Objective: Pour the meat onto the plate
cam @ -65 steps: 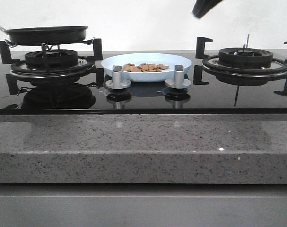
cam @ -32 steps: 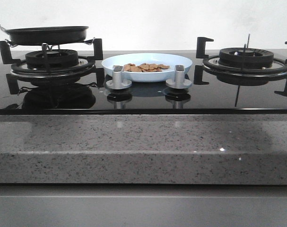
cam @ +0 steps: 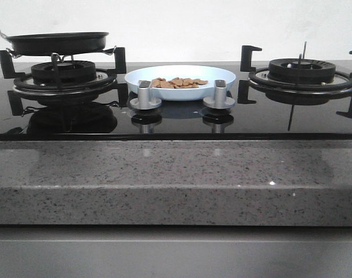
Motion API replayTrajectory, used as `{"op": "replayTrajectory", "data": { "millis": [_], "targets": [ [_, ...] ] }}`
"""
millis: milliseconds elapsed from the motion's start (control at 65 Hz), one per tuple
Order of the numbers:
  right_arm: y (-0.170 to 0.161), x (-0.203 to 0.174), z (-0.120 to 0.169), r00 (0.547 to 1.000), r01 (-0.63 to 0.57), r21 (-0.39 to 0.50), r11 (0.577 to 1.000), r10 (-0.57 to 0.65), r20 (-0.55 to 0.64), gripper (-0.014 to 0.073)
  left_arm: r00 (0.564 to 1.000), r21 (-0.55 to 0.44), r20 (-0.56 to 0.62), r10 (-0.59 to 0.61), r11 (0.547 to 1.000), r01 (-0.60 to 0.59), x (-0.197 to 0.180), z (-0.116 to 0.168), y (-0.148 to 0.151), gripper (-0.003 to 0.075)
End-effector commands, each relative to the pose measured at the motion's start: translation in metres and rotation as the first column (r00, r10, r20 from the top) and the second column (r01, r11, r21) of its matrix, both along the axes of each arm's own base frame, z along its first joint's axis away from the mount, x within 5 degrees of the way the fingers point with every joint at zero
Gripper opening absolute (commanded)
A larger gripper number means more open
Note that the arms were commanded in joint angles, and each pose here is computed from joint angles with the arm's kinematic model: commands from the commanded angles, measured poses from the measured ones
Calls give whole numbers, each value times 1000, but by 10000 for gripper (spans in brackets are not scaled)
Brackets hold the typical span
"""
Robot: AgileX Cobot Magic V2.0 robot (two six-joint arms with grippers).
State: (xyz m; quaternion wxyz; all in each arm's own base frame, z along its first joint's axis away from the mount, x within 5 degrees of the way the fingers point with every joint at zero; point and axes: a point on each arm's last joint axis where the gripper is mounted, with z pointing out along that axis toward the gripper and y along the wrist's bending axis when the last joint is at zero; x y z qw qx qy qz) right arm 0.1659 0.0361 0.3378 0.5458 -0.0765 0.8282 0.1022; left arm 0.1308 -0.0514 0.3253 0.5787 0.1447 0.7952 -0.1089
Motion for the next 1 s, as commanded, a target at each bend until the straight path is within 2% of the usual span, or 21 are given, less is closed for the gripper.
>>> {"op": "replayTrajectory", "data": {
  "millis": [0, 185, 323, 985],
  "targets": [
    [-5, -16, 8, 989, 26, 4, 1000, -26, 144, -60, 994, -50, 106, -9, 999, 14, 0, 18, -2, -20],
    [-11, -44, -12, 977, 40, 17, 999, -43, 207, -60, 994, -50, 106, -9, 999, 14, 0, 18, -2, -20],
    [-13, -54, -14, 969, 44, 25, 999, -49, 242, -60, 994, -50, 106, -9, 999, 14, 0, 18, -2, -20],
    [-13, -54, -14, 970, 41, 32, 999, -48, 237, -60, 994, -50, 106, -9, 999, 14, 0, 18, -2, -20]
  ]
}}
